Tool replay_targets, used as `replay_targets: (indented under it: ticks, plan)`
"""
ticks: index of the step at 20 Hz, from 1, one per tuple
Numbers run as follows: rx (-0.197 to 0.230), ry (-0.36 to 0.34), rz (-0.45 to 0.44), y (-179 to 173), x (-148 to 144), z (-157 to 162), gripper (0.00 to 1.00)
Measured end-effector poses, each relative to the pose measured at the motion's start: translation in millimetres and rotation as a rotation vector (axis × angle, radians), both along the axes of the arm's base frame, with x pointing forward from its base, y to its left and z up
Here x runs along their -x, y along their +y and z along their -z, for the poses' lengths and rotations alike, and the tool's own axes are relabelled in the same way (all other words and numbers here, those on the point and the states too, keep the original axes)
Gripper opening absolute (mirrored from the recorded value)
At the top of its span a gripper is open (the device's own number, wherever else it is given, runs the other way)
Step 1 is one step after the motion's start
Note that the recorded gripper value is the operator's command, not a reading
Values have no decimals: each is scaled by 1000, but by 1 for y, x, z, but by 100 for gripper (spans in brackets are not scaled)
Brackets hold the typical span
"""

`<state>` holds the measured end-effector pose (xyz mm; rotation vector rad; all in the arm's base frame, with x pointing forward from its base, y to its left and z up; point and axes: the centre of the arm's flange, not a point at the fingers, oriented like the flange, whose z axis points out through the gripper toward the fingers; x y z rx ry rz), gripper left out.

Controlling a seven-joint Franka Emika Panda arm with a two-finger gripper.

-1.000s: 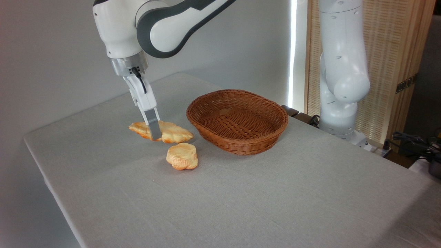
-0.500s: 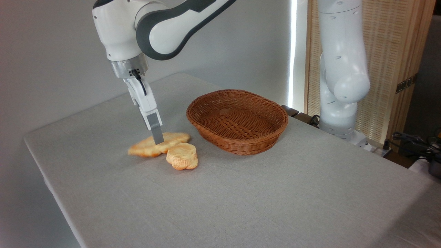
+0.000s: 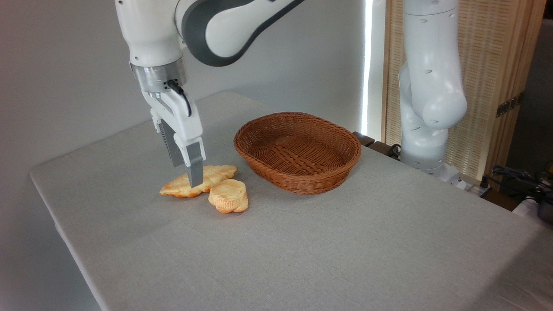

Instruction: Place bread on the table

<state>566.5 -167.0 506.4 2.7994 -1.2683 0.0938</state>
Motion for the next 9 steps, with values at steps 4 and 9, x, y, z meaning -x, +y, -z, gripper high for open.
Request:
replay_targets:
  ticks: [4,9]
  plan:
    - [3,-13,-90,52,-10,-8,100]
    - [5,-24,-173,101,-16,-15,100]
